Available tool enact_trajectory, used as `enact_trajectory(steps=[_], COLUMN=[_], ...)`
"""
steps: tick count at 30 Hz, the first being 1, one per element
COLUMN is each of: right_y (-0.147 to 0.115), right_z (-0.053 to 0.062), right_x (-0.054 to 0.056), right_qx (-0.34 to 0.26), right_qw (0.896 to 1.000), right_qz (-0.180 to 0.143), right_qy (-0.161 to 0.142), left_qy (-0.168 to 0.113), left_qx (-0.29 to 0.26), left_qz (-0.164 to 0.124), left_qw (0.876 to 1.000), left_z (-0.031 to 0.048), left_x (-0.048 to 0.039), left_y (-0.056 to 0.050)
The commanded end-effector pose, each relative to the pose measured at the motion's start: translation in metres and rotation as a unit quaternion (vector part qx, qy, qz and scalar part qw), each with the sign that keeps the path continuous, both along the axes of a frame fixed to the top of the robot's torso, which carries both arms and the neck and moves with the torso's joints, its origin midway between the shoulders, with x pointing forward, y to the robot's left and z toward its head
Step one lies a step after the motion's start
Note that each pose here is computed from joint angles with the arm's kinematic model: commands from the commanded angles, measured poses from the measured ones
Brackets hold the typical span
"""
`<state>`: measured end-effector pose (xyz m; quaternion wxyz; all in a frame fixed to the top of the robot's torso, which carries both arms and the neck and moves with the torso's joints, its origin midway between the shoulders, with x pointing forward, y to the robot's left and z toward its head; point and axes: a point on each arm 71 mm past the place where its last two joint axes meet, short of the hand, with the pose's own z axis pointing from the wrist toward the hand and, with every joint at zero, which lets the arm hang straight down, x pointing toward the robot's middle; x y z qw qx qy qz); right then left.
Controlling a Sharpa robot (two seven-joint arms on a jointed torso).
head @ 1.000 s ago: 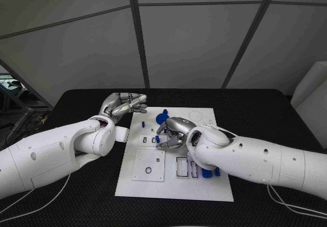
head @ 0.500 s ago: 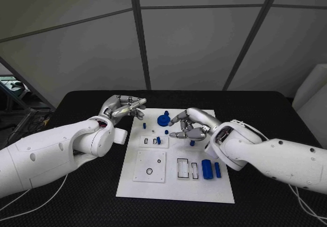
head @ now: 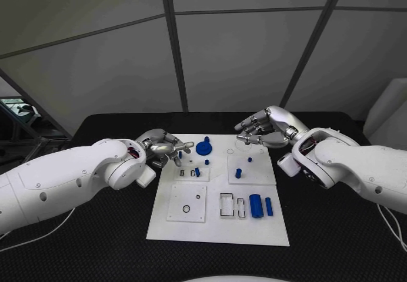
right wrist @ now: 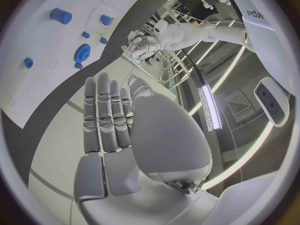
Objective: Assemble the parts on the task board
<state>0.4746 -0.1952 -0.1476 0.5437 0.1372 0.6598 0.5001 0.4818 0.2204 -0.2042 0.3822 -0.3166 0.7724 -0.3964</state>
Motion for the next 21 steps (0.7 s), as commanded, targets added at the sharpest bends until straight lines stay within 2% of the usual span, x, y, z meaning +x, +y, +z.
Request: enact_trajectory(steps=[1, 5, 14, 18, 21], right_y=[-0.003, -0.008, -0.01, -0.01, -0.01], right_z=[0.003, 0.004, 0.004, 0.004, 0.004], right_x=[0.003, 0.008, 0.013, 0.014, 0.015], right_qx=[0.04, 0.04, 0.021, 0.019, 0.018], right_qw=[0.999, 0.999, 1.0, 1.0, 1.0], right_qz=[0.014, 0.002, -0.006, -0.009, -0.013], right_qy=[0.017, 0.015, 0.018, 0.018, 0.017], left_qy=[0.044, 0.038, 0.021, 0.019, 0.023], left_qx=[0.156, 0.199, 0.235, 0.246, 0.257], left_qz=[-0.045, -0.057, -0.072, -0.083, -0.096], left_qw=[0.986, 0.978, 0.969, 0.966, 0.961], left_z=[-0.0095, -0.0078, -0.0001, 0.0017, -0.0002], left_x=[-0.0015, 0.0059, 0.0206, 0.024, 0.0248], left_y=[0.0, -0.007, -0.023, -0.03, -0.034])
